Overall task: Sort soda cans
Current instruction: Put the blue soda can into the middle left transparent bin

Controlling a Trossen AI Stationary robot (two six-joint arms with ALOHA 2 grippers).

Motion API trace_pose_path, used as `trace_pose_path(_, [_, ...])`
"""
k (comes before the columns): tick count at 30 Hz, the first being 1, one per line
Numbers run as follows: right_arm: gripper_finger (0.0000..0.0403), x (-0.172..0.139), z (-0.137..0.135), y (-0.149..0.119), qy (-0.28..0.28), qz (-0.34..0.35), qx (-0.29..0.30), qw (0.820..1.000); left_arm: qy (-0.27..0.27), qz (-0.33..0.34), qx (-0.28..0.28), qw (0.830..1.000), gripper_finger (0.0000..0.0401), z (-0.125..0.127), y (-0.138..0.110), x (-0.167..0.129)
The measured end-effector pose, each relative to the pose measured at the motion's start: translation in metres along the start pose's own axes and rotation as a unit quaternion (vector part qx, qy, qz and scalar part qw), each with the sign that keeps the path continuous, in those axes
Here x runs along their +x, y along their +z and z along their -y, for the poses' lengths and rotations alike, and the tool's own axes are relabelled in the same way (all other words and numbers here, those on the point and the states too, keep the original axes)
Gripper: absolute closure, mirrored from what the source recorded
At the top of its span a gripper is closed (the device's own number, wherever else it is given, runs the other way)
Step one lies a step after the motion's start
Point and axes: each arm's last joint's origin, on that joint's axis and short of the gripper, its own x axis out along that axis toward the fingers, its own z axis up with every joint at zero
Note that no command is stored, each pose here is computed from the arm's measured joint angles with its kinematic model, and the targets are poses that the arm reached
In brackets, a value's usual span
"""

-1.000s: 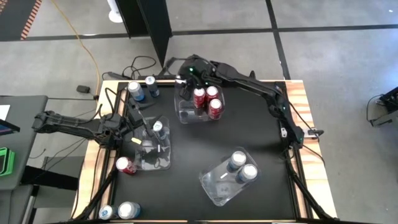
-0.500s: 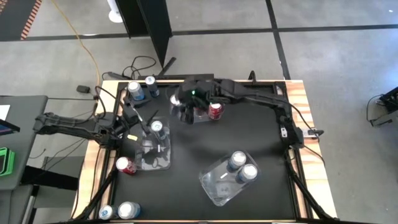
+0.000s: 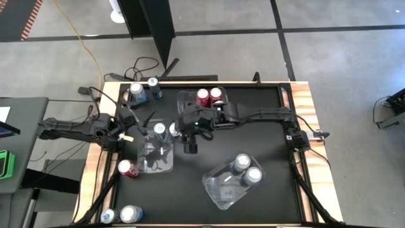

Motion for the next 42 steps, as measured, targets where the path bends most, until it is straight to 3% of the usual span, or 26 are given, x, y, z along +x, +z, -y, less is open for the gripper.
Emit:
trace_pose_path(8, [0.0182, 0.037, 0.002, -0.007, 0.031, 0.010, 0.008, 0.999, -0.041, 0.015, -0.013, 0.999, 0.0131, -0.007, 0.001, -0.011])
trace_pose_path(22, [0.0182, 0.104, 0.013, -0.040, 0.056, -0.036, 0.027, 0.997, -0.077, 0.034, -0.031, 0.996, 0.0131, -0.016, 0.002, -0.022])
trace_pose_path(42, [0.0182, 0.120, 0.011, -0.049, 0.058, -0.051, 0.032, 0.997, -0.080, 0.028, -0.028, 0.996, 0.0131, -0.015, 0.001, -0.022])
